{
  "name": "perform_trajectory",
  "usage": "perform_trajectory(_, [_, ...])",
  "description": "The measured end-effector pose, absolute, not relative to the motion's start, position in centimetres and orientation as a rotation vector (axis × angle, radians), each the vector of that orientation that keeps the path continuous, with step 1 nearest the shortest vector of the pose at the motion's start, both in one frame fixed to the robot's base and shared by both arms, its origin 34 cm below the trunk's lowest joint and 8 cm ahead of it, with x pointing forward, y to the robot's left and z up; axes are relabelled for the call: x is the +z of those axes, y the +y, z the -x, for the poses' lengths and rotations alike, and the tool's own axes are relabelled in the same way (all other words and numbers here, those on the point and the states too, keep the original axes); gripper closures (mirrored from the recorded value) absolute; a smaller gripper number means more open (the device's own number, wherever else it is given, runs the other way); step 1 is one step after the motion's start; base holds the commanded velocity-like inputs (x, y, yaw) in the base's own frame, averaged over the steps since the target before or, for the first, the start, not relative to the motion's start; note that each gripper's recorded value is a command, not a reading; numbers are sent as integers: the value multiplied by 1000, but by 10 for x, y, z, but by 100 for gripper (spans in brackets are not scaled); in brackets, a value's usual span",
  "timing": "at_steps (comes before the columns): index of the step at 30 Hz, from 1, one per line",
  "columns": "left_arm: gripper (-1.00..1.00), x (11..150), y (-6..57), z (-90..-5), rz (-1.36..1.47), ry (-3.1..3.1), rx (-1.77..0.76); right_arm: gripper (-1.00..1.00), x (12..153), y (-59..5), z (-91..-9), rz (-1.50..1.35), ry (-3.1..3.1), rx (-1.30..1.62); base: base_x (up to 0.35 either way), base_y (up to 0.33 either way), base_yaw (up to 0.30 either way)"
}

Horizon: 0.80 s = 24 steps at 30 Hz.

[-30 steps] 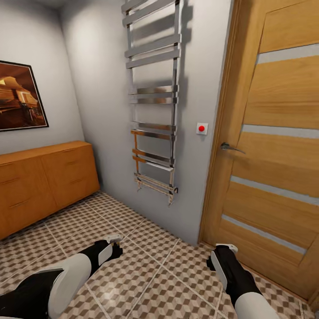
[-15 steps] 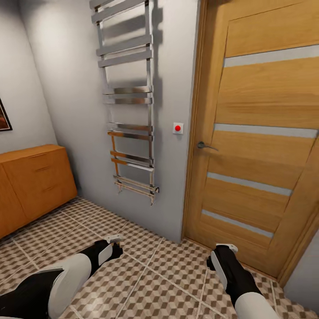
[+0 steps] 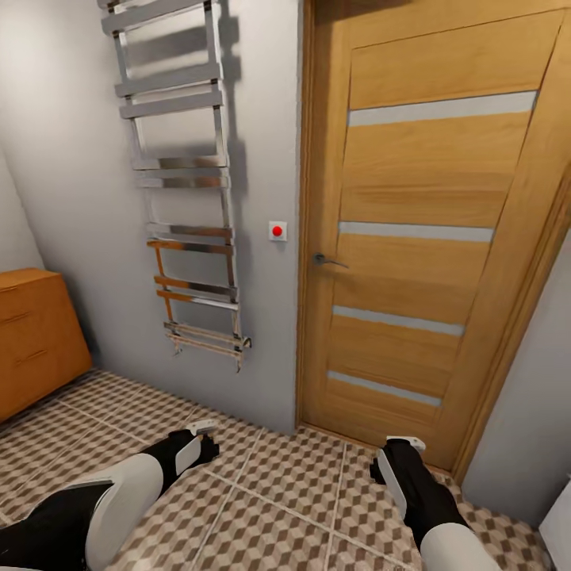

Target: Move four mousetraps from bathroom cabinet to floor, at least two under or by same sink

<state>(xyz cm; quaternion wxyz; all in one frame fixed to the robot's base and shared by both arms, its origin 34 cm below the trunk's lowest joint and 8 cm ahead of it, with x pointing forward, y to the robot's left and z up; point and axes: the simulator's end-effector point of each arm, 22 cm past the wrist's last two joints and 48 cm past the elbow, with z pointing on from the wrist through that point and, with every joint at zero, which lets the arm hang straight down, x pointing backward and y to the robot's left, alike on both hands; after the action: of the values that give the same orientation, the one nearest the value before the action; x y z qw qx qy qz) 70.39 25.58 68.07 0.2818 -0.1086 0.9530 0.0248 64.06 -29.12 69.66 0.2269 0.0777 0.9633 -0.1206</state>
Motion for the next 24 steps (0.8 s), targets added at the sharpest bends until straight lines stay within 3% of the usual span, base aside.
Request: perform_trajectory(24, [100, 687, 257, -706, 292, 2541, 66, 100, 702, -291, -642, -216, 2643, -330, 0, 0, -300])
